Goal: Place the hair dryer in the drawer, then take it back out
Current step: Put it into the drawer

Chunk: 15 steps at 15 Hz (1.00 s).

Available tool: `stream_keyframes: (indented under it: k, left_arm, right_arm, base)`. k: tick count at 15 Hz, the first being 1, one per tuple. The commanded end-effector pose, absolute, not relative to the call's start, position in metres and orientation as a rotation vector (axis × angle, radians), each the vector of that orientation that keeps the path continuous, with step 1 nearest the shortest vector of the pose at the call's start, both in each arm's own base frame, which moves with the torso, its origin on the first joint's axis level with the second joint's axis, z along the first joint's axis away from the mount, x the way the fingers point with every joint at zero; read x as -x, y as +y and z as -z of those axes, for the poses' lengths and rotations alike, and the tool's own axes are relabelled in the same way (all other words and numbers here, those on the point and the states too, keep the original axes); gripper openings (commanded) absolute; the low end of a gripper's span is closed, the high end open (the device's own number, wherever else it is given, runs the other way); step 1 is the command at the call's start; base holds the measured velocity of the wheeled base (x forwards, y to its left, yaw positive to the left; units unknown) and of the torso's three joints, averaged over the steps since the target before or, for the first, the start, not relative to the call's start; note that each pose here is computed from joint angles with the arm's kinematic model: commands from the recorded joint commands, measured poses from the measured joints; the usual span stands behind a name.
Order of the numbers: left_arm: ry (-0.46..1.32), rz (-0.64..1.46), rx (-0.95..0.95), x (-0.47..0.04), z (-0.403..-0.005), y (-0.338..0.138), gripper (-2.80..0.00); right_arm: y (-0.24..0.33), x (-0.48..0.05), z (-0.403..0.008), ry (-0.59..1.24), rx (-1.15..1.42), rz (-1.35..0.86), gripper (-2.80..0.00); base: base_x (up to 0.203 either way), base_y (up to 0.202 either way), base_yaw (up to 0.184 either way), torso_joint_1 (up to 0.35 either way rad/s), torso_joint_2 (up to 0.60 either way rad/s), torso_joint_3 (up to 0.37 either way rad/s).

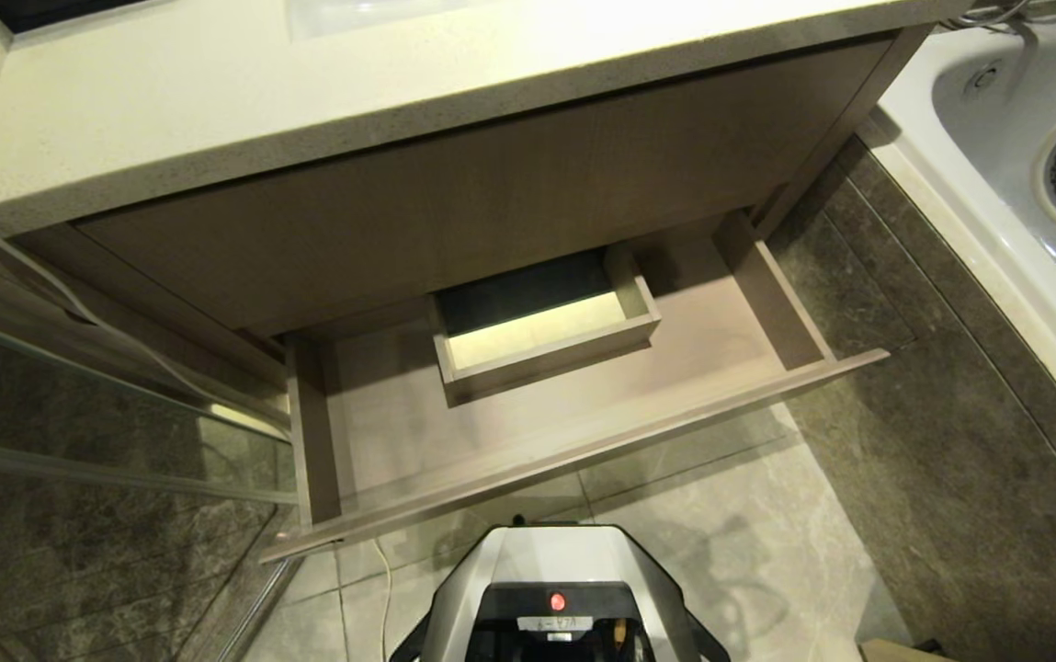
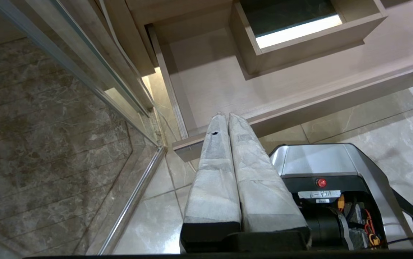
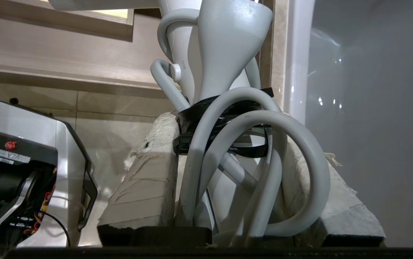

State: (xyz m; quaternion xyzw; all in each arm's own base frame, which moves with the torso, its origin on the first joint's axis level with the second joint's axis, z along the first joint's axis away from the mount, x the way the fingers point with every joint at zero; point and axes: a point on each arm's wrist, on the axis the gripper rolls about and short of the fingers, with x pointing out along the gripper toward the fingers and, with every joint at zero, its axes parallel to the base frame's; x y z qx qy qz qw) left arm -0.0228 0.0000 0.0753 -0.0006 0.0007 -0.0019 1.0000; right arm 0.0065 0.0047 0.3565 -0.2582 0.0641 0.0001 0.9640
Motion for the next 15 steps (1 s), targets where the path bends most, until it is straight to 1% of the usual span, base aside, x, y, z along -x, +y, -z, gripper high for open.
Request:
stream_keyframes:
  k: [1, 5, 12, 15]
  left_arm:
    - [0.002, 0.003, 0.002, 0.023, -0.075, 0.0, -2.8]
    - [0.002, 0.003, 0.002, 0.023, -0.075, 0.0, -2.8]
    - [0.002, 0.004, 0.002, 0.023, -0.075, 0.0, -2.8]
    - [0.002, 0.003, 0.002, 0.023, -0.075, 0.0, -2.8]
  right_arm:
    - [0.005, -0.006, -0.352, 0.14, 0.523, -0.005, -2.8]
    - [0.005, -0.006, -0.35, 0.122, 0.535, -0.002, -2.8]
    - [0.007, 0.001, -0.345, 0.123, 0.549, 0.018, -2.8]
    - [0.007, 0.003, -0.343, 0.128, 0.55, 0.044, -2.8]
  base:
    - [0.0, 0.0, 0.0, -0.231, 0.37, 0.149]
    - [0.0, 0.0, 0.0, -0.262, 0.42, 0.16]
    - [0.0, 0.0, 0.0, -0.36, 0.54, 0.165]
    - [0.0, 0.0, 0.0, -0.233, 0.4, 0.173]
